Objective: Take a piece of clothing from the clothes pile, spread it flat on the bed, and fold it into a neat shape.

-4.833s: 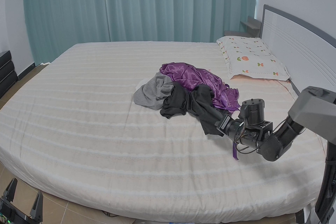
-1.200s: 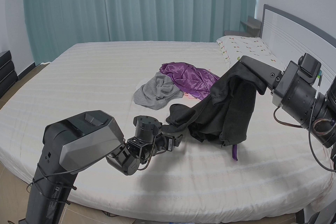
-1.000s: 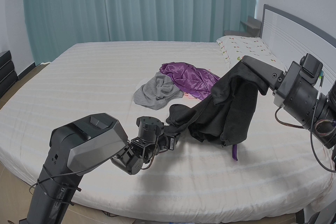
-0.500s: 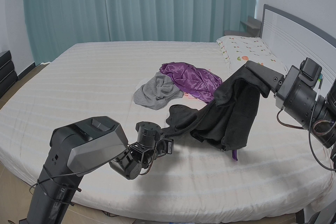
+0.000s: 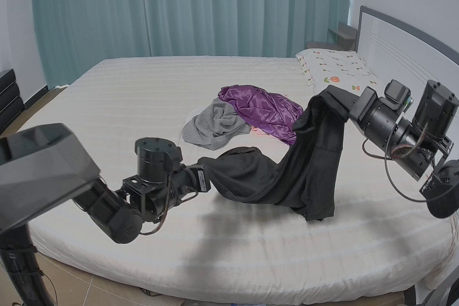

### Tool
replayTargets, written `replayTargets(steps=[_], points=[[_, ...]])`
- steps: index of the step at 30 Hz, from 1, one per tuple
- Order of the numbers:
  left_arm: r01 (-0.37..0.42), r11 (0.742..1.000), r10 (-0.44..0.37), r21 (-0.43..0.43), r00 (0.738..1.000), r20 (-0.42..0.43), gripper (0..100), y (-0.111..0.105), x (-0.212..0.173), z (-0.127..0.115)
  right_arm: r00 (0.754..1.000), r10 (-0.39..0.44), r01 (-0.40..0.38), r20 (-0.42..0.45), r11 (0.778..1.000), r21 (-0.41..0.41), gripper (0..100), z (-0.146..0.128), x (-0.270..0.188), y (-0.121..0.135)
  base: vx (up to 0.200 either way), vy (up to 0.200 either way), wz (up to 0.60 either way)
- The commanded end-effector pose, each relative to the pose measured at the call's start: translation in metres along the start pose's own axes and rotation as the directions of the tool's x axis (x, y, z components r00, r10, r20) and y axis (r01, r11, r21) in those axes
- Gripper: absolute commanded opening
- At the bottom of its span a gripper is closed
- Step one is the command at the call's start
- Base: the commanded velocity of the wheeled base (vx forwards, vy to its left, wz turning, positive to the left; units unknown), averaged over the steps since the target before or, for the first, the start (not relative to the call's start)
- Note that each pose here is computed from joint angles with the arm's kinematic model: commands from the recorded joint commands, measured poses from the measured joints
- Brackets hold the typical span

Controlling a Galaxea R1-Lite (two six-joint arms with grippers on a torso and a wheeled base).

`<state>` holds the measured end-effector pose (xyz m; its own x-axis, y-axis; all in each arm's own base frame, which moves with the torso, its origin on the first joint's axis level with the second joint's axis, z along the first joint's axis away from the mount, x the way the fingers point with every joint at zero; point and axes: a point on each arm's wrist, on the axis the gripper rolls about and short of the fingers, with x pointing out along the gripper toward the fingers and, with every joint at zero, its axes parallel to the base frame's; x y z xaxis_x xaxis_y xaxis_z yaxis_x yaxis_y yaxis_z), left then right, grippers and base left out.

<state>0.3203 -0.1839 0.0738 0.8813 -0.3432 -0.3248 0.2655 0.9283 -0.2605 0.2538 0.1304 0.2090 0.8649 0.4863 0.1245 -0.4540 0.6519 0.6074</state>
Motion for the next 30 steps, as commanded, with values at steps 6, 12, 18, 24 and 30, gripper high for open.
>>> replayTargets(steps=[6, 12, 18, 24, 30], points=[[0.063, 0.989, -0.019, -0.134, 0.953, 0.302, 0, -0.004, -0.102, 0.107, 0.954, 0.038, -0.026, 0.298, 0.999, -0.045, 0, 0.064, 0.050, -0.003, 0.000, 0.000, 0.00], [0.022, 0.989, 0.020, -0.146, 0.961, 0.277, 0, 0.007, -0.100, 0.099, 0.992, 0.001, 0.003, 0.129, 1.000, -0.031, 0, 0.024, 0.042, -0.014, 0.000, 0.000, 0.00], [0.059, 0.948, 0.004, -0.312, 0.980, 0.197, 0, 0.006, -0.093, 0.076, 0.997, -0.061, 0.061, -0.039, 0.998, 0.003, 0, -0.028, 0.029, -0.042, 0.000, 0.000, 0.00], [0.022, 0.948, -0.004, -0.318, 0.998, 0.055, 0, 0.012, -0.084, 0.039, 0.984, -0.123, 0.128, -0.127, 0.991, 0.028, 0, -0.053, 0.022, -0.059, 0.000, 0.000, 0.00], [0.019, 0.929, -0.023, -0.370, 1.000, -0.007, 0, 0.001, -0.082, 0.021, 0.977, -0.143, 0.155, -0.160, 0.985, 0.070, 0, -0.071, 0.021, -0.067, 0.000, 0.000, 0.00]])
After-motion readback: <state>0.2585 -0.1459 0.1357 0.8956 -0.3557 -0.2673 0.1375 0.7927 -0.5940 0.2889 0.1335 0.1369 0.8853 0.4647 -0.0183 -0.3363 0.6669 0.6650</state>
